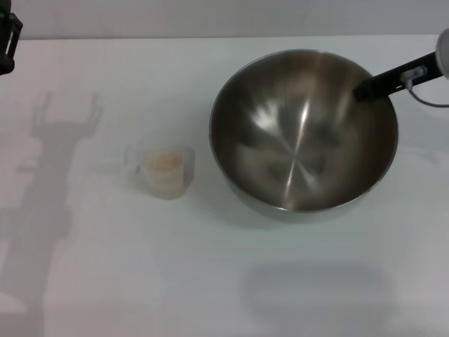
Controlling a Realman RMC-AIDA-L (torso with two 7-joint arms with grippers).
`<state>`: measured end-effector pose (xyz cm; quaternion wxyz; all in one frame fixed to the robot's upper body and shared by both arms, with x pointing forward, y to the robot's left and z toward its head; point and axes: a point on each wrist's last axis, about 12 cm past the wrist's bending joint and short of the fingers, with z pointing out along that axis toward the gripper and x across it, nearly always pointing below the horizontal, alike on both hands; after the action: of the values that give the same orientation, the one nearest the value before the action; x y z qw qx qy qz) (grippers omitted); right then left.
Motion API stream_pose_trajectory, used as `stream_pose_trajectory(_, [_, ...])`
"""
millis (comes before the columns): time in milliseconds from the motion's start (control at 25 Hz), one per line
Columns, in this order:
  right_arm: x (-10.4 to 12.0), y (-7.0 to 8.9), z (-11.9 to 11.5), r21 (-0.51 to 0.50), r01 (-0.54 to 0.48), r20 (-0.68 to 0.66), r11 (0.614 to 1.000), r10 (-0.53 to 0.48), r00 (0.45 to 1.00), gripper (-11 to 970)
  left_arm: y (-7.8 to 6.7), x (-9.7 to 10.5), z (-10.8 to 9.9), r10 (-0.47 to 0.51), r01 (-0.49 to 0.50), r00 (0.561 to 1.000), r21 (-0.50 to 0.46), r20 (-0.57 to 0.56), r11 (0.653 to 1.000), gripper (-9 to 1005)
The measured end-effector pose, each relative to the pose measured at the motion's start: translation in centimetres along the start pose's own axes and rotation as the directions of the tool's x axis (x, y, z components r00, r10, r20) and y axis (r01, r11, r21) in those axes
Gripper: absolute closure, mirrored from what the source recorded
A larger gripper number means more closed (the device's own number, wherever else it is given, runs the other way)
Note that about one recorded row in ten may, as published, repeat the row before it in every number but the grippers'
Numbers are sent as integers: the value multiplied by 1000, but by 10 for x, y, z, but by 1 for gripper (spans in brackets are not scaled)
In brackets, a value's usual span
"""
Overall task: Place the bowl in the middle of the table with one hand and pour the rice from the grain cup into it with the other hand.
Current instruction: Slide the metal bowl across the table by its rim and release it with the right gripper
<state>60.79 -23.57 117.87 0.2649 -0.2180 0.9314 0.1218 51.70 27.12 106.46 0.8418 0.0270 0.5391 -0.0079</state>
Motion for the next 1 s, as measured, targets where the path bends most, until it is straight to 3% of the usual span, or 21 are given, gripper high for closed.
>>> stream_pose_trajectory(320, [0,9,20,-28,12,-34,1000,-13,999,921,-1,0,0,-1,1,1000,6,-1,1000,145])
stream_pose_trajectory(1000, [-3,17,31,-29,67,-41,997,-68,997,885,-1,0,-3,-3,3,1000,5,1,1000,146])
